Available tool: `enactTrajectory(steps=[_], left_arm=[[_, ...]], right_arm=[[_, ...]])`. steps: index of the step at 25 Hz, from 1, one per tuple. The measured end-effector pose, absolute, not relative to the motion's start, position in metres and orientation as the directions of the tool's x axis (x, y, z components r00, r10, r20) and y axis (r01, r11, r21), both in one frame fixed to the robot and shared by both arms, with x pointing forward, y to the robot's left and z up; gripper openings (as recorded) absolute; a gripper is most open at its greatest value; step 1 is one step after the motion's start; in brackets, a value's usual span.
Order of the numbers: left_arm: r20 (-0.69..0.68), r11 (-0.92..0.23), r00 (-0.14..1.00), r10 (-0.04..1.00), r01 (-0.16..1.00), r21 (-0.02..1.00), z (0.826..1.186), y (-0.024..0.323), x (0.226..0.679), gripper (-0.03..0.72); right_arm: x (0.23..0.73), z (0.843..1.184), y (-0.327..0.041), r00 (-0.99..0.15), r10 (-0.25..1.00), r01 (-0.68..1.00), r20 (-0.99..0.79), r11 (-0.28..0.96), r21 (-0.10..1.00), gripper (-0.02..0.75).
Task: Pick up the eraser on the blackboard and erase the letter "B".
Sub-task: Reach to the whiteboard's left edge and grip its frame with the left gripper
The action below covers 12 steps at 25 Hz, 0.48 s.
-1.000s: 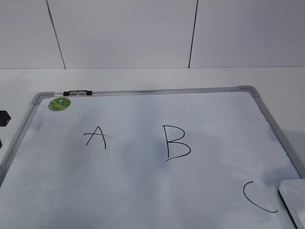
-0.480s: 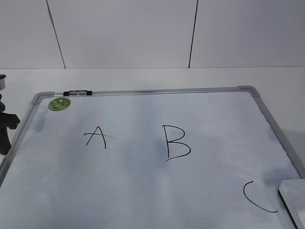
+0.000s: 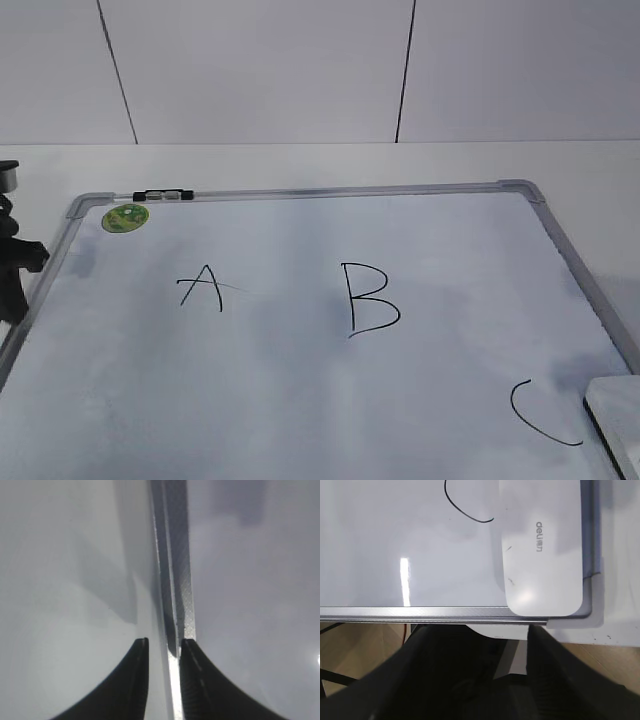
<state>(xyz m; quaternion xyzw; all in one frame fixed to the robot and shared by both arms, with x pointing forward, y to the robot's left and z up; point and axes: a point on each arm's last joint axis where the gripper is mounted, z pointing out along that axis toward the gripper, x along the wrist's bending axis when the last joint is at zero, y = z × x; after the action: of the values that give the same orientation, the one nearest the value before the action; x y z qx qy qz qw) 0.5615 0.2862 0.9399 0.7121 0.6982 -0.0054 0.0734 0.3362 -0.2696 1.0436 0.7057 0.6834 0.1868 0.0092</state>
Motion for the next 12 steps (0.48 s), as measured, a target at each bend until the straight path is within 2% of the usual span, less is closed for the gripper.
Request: enactTrajectory(steps=[12], left_arm=[[-0.127,-0.003,0.016,0.992,0.994,0.108,0.9397,0.2847,0.5629,0.157]], right_arm=[[0.3361,1.0436,-0.2696,-0.002,0.968,0.961,0.252,-0.067,0.267,0.441]])
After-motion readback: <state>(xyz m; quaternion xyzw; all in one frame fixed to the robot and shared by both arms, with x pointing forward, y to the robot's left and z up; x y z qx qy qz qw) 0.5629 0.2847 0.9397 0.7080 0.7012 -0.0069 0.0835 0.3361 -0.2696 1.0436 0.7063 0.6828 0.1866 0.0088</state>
